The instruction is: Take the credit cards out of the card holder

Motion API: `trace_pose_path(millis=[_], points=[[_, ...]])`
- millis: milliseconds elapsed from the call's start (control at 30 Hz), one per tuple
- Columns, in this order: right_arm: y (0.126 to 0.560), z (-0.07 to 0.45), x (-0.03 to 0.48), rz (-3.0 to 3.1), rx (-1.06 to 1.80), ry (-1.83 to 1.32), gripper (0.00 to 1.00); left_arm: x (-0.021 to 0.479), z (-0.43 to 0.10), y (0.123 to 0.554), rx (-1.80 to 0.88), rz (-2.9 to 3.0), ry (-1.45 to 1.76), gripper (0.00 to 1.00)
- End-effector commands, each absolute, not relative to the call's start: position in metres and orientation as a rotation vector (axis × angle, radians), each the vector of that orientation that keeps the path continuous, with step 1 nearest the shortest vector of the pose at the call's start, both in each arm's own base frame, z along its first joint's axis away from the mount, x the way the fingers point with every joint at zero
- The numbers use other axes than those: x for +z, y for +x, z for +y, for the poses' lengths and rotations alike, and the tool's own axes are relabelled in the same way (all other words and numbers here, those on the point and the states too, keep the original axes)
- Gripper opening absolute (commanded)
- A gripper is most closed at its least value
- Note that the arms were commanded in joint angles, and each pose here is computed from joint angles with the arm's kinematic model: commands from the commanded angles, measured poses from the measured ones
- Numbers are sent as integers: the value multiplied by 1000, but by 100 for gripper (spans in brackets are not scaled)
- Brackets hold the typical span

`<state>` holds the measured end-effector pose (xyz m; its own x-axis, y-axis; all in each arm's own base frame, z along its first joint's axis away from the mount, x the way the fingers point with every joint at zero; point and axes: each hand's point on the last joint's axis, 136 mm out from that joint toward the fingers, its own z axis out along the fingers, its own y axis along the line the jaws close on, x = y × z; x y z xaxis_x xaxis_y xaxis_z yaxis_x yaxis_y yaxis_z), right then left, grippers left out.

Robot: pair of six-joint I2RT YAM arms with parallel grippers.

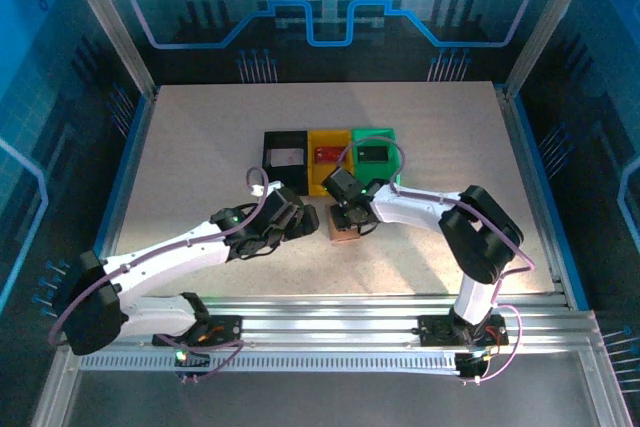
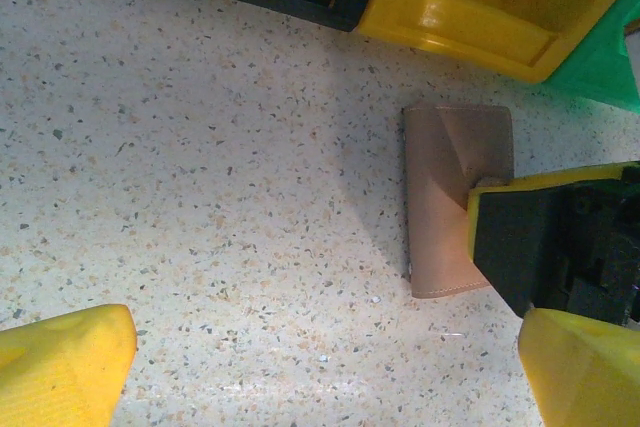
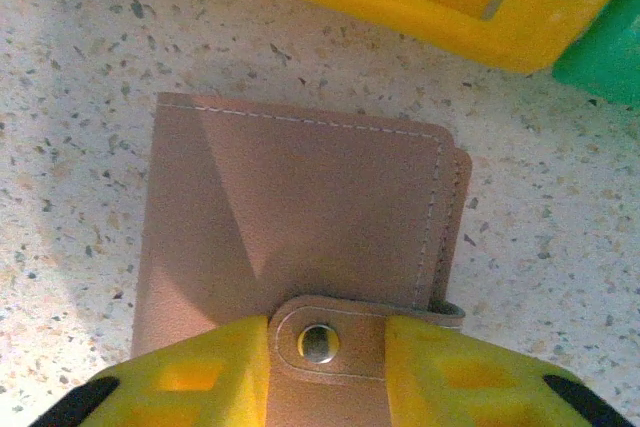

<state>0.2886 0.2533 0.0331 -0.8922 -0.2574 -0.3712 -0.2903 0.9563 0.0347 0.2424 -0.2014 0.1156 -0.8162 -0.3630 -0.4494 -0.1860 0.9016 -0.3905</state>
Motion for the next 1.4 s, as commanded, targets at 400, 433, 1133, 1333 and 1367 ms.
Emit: trace_pose_path(millis=[400, 433, 1133, 1333, 1367], points=[[257, 258, 32, 2767, 277, -491, 14, 96, -202, 235, -444, 2562, -413, 99], [256, 260, 33, 2764, 287, -494, 12, 95, -203, 235, -445, 2563, -413, 99], [251, 254, 66, 2719, 344, -425, 31, 61, -238, 230, -419, 2647, -394, 99], [261, 256, 66, 2745, 335, -392, 40, 47, -240, 224, -409, 2669, -416, 99], [263, 257, 65, 2746, 334, -393, 40, 45, -240, 223, -408, 2672, -414, 99]])
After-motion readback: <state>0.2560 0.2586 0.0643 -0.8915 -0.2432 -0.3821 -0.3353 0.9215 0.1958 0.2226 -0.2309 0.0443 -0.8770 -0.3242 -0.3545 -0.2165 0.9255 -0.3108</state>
